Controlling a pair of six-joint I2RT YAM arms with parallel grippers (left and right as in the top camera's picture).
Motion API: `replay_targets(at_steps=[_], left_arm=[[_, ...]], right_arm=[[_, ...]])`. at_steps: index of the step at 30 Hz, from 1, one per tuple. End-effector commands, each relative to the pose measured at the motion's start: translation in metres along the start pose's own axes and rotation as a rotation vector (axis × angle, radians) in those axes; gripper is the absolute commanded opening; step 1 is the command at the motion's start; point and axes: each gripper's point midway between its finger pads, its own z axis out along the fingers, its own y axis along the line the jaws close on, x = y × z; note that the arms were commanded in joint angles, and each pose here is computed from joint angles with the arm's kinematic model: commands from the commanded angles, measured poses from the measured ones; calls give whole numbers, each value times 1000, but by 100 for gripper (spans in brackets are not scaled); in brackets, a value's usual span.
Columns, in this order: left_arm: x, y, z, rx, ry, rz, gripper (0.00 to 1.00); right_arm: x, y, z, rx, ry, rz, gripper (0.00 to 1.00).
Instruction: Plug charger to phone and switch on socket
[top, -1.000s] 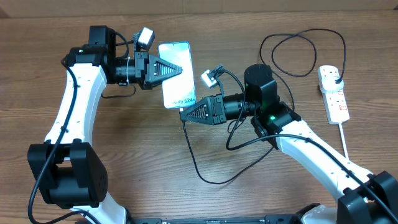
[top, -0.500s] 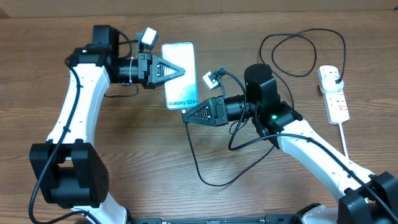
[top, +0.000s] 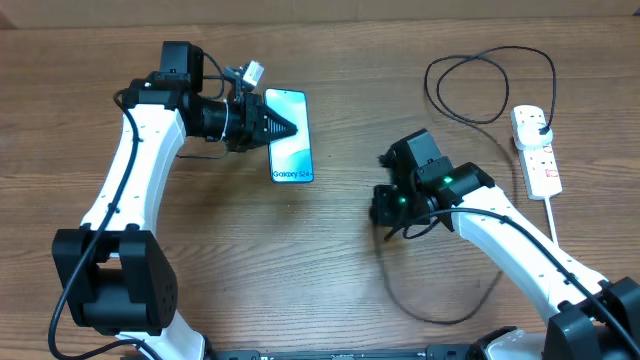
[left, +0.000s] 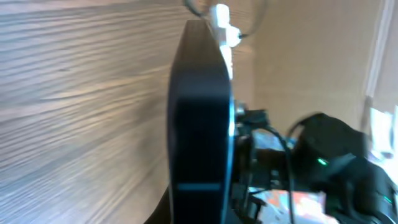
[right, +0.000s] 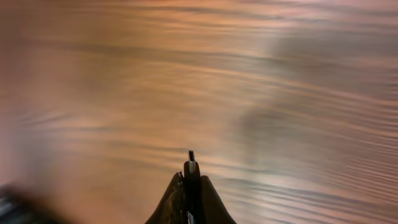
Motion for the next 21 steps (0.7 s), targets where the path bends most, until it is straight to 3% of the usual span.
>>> replay_targets(at_steps=[1, 10, 21], left_arm=[[-3, 11, -8, -120, -46, -17, 4], [-3, 13, -8, -130, -47, -18, 4], [0, 19, -9, -163, -41, -36, 4]], right_arm=[[-9, -51, 3, 268, -65, -20, 4], [3, -93, 40, 435, 36, 18, 8], [23, -103, 66, 454, 127, 164, 10]])
